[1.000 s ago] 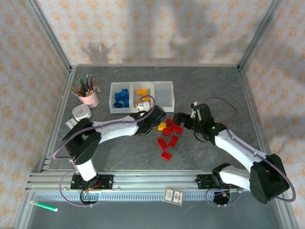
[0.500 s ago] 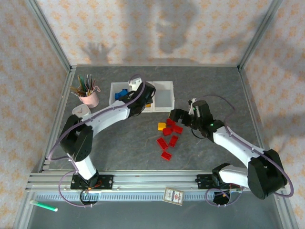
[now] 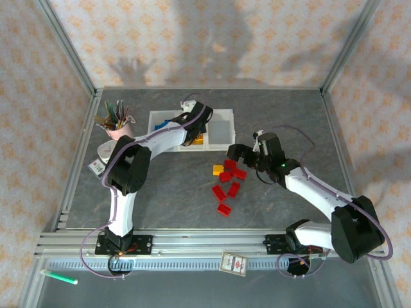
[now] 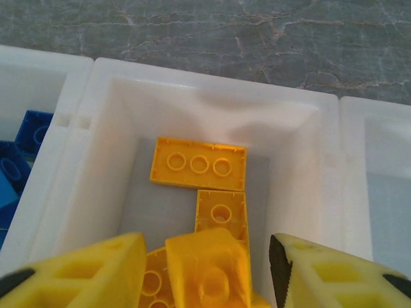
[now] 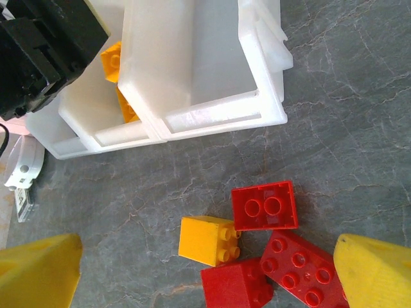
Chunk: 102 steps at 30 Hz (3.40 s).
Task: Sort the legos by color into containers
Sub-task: Place the lego in the container, then pick up the lego from the center of the table, then place the lego in the container.
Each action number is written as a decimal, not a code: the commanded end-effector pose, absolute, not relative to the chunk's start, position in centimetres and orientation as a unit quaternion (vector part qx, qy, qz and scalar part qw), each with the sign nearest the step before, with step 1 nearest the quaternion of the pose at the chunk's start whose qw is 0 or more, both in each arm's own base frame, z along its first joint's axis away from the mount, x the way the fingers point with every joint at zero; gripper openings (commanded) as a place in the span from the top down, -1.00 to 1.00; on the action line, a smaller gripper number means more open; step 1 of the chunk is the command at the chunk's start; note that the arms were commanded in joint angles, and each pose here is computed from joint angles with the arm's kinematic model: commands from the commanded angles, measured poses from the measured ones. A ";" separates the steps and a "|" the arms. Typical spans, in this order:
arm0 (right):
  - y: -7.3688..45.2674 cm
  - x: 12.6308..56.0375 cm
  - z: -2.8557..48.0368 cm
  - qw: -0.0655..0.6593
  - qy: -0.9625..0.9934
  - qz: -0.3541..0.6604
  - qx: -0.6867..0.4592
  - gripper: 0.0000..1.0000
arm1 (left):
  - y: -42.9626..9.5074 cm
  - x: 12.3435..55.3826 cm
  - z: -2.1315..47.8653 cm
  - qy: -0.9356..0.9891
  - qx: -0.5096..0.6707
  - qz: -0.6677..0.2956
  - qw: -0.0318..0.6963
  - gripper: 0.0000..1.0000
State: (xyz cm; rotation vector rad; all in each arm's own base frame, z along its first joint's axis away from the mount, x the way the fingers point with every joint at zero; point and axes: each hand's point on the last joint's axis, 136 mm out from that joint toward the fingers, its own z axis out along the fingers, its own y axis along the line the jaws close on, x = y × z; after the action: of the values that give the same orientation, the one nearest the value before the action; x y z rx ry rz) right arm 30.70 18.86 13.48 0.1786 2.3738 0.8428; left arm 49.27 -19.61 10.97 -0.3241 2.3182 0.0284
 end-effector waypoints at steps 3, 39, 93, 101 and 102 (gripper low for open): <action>18.3 31.2 14.5 0.323 0.894 0.305 0.068 -1.00 | -19.3 48.0 14.7 0.906 -0.126 -0.008 0.405 -0.36; 13.3 27.3 9.0 0.308 0.916 0.224 0.124 -1.00 | -31.5 32.3 4.2 0.969 0.023 -0.069 0.237 -0.71; 20.8 28.2 13.0 0.301 0.898 0.314 0.058 -0.99 | -18.7 40.3 16.5 0.899 -0.151 -0.046 0.409 0.45; 21.2 28.6 11.8 0.291 0.909 0.294 0.058 -0.99 | -17.8 45.9 14.3 0.897 -0.163 -0.011 0.410 0.40; 21.1 28.7 11.8 0.293 0.910 0.289 0.058 -0.99 | -17.8 46.4 13.9 0.900 -0.164 -0.010 0.404 0.38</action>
State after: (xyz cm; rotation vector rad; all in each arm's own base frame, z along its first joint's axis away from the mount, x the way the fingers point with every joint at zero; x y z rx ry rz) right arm 27.28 21.02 10.04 0.1364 2.4849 0.7925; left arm 44.47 -18.26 13.73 -0.4216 2.2966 -0.0773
